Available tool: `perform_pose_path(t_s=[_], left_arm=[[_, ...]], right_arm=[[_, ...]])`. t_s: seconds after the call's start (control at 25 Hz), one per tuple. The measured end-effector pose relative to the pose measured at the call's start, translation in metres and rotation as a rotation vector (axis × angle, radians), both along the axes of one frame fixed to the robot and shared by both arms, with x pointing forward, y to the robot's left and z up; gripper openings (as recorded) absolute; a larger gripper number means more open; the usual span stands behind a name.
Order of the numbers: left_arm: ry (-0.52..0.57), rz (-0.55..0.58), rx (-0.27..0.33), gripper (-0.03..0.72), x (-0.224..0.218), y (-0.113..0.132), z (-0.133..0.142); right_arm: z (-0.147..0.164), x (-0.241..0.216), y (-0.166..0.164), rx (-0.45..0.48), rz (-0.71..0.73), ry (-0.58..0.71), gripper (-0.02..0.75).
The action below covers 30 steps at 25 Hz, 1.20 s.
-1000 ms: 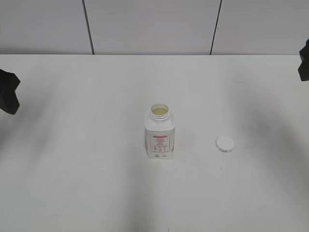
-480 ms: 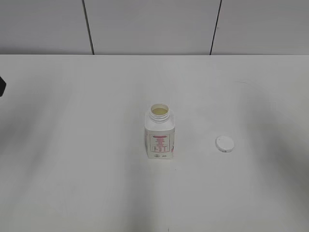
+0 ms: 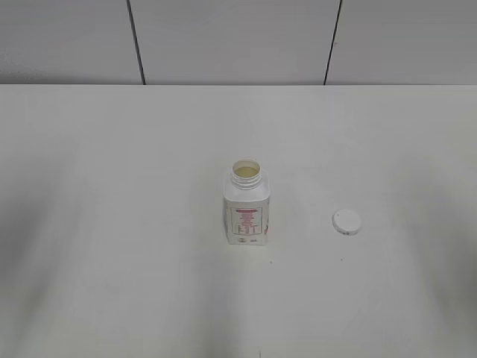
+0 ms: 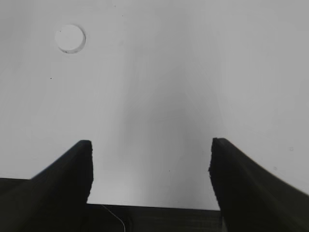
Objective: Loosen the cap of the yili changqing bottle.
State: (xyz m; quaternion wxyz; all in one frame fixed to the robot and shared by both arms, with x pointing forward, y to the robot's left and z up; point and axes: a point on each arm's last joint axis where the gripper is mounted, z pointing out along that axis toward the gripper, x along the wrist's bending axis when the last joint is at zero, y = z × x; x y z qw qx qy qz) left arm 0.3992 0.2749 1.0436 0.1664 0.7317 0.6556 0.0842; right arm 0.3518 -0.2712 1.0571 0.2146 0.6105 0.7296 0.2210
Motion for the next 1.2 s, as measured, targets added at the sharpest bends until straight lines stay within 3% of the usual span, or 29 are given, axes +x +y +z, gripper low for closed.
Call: perform_pose_path(t_s=[0.28, 0.48, 0.8, 1.2], left_arm=[[-0.078, 0.007, -0.012, 0.498, -0.035, 0.004, -0.016], [-0.207, 0.009, -0.030, 0.498, -0.052, 0.006, -0.003], [-0.256, -0.004, -0.047, 0.498, -0.087, 0.008, 0.003], [-0.562, -0.007, -0.082, 0.498, -0.137, 0.013, 0.015]], right_arm=[[-0.012, -0.018, -0.006, 0.021, 0.005, -0.051, 0.595], [-0.016, -0.023, -0.006, 0.063, 0.014, -0.111, 0.595], [-0.010, -0.029, -0.007, 0.070, 0.011, -0.088, 0.595], [-0.010, -0.052, -0.016, 0.011, 0.036, -0.017, 0.595]])
